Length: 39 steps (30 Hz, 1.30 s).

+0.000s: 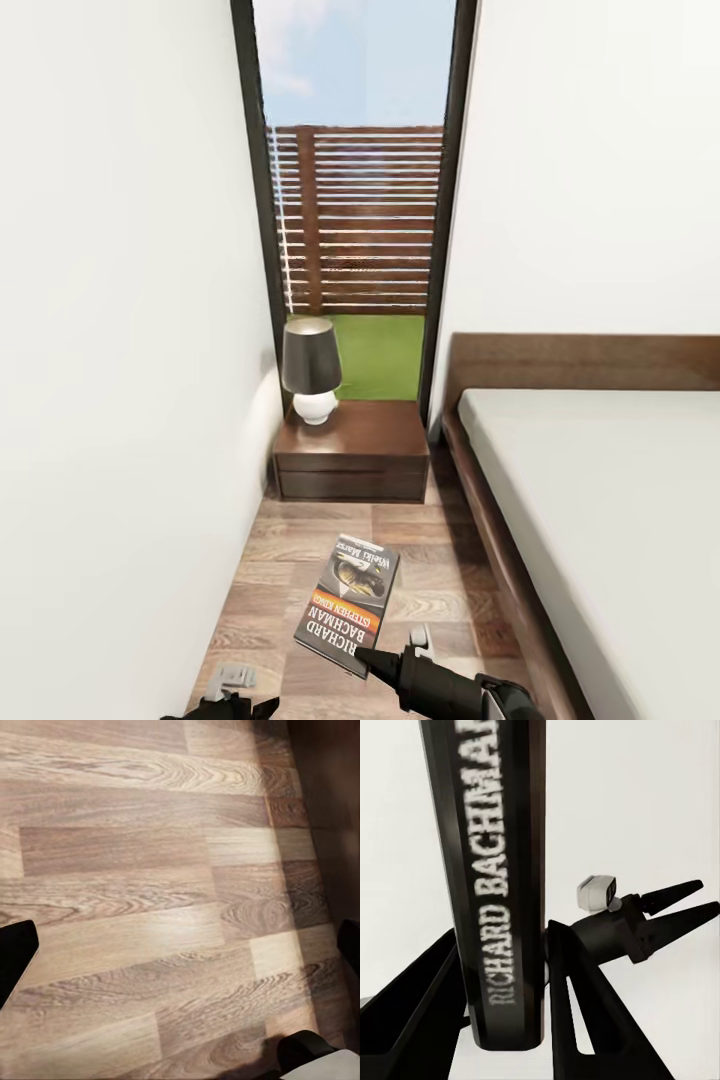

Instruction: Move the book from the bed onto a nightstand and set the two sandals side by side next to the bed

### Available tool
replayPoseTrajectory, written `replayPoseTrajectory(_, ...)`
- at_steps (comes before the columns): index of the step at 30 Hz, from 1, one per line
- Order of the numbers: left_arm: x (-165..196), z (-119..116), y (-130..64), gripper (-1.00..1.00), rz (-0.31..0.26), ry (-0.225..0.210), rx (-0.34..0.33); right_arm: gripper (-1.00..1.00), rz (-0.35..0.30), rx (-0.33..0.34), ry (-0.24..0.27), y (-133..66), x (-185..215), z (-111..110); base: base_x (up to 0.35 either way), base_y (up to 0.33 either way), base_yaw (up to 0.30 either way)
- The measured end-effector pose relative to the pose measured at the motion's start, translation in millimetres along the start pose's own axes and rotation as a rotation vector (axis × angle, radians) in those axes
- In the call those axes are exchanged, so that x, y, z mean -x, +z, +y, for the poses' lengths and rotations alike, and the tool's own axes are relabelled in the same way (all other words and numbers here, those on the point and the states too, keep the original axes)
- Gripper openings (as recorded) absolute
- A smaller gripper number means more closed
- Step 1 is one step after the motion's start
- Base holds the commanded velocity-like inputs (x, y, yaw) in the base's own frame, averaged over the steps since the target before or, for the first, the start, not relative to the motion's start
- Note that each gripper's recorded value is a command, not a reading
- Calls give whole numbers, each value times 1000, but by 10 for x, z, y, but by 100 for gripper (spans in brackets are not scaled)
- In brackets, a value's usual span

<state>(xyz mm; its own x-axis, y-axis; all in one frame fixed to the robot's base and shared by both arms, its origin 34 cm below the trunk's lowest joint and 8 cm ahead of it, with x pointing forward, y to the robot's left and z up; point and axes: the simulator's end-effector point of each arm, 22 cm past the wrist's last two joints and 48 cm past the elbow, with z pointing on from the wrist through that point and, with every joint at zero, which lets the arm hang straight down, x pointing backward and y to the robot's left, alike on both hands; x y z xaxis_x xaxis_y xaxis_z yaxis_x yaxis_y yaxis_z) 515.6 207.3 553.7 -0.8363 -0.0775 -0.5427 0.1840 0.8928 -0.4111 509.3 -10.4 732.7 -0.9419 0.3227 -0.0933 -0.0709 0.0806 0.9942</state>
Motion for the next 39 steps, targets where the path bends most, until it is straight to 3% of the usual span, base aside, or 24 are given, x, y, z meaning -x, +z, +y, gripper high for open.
replayPoseTrajectory(39, 3, -41, 18, 100, 0, 4, -6, -100, 0, -1, 3, 0, -6, -6, 288, 0, 0)
